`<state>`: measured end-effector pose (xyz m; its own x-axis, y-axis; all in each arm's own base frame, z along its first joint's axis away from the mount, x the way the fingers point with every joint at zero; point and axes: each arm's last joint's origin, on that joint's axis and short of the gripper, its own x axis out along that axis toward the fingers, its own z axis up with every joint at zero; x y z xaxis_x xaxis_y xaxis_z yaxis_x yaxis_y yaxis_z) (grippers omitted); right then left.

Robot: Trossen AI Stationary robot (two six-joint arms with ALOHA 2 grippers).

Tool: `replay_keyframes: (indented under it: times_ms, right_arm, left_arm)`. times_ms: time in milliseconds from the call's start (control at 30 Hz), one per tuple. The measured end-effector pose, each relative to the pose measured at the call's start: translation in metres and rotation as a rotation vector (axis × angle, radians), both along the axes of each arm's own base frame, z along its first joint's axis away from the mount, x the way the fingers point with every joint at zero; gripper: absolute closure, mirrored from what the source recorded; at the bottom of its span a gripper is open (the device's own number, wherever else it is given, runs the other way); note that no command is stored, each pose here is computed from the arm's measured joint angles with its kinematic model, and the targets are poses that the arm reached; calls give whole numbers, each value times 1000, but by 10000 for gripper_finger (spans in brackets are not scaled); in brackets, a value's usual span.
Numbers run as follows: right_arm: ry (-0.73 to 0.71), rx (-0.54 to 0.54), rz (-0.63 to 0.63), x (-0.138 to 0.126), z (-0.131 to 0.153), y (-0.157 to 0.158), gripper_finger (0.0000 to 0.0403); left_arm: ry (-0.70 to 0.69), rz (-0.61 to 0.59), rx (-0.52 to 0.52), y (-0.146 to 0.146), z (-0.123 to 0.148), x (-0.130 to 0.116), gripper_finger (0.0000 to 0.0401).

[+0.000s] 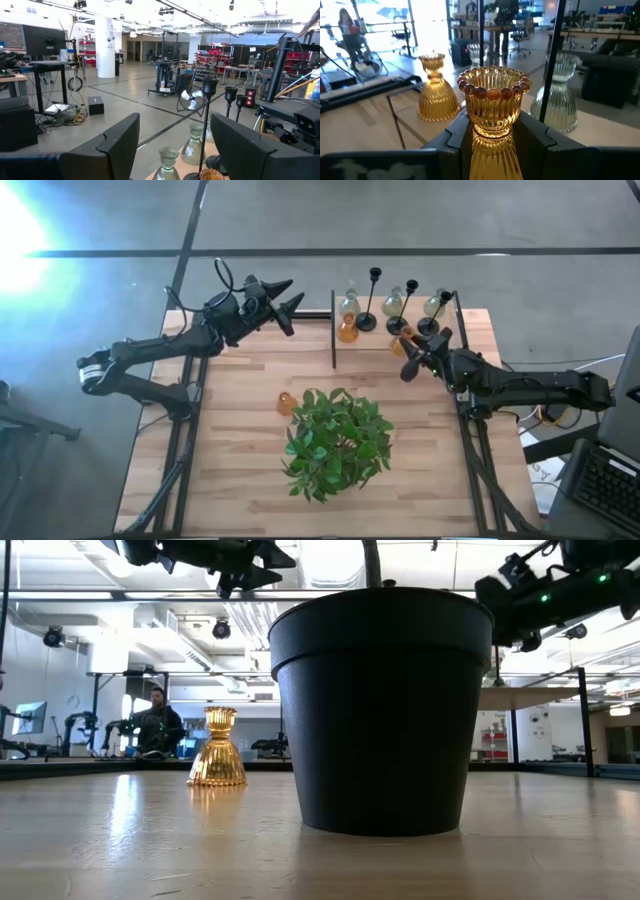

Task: Pick & Place candle stick holders
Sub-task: Put the bottom yellow glass candle holder on the shelf

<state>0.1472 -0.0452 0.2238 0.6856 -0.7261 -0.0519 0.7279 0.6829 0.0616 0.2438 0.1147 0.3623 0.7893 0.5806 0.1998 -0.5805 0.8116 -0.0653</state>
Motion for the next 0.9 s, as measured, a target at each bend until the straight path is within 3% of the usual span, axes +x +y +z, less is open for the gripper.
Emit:
replay_keyframes:
  times_ms: [900]
  right_arm:
    - [47,55,-52,13,-16,-19,301]
  left_arm:
    - [-4,-3,-6,0,0,0,153]
